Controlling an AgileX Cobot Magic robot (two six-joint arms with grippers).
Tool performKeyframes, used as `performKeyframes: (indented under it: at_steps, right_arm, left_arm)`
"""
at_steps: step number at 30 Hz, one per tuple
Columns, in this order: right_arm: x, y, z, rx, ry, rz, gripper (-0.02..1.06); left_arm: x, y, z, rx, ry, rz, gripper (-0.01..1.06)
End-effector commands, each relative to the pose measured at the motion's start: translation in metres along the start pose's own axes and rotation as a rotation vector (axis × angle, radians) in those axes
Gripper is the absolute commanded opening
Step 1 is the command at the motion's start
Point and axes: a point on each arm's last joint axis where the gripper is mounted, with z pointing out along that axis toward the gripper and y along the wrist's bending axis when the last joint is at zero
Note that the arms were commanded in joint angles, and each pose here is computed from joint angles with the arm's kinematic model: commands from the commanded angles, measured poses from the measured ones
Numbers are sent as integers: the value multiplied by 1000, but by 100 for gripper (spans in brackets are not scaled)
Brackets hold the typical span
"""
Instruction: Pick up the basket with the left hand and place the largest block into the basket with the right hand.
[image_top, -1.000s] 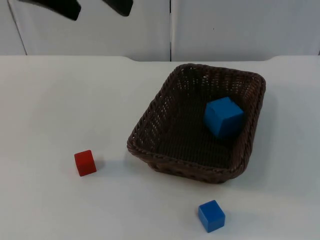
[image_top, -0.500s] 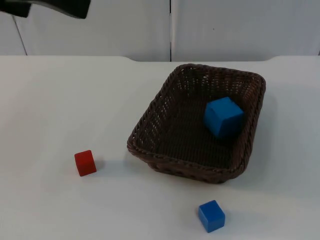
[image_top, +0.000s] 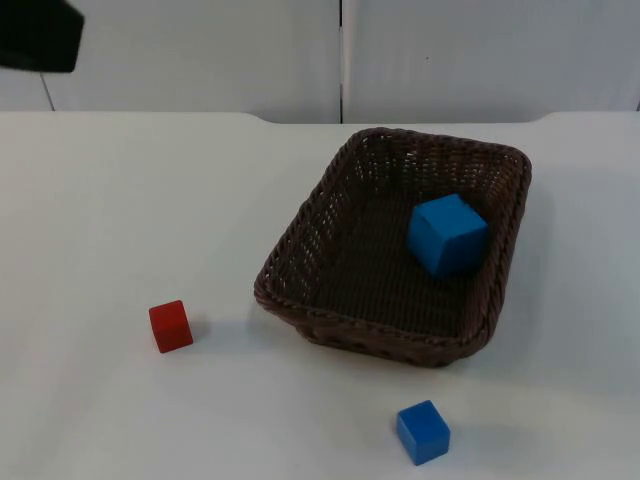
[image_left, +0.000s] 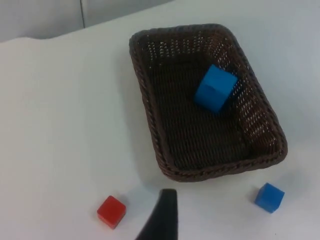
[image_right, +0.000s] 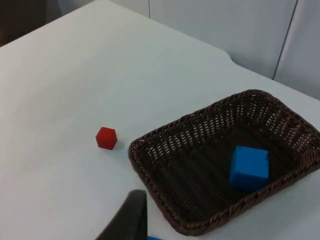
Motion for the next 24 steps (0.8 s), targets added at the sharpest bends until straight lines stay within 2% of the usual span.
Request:
performKeyframes:
  at_steps: [1,7,12,24]
  right_arm:
    - [14,0,-14,1,-12,7,105]
    - [31,1,-28,0,-10,10,105]
    - [58,3,-45,-3,-12,19,105]
    - [84,4,-87,-4,-73,36,105]
  left_arm:
    - [6,-4,-11,-1,-36,20,81]
    - [12,-10,-26,11,-50,42,81]
    - [20,-18,-44,27,-61,73,81]
    - [42,-31,-80,24,-106,150,81]
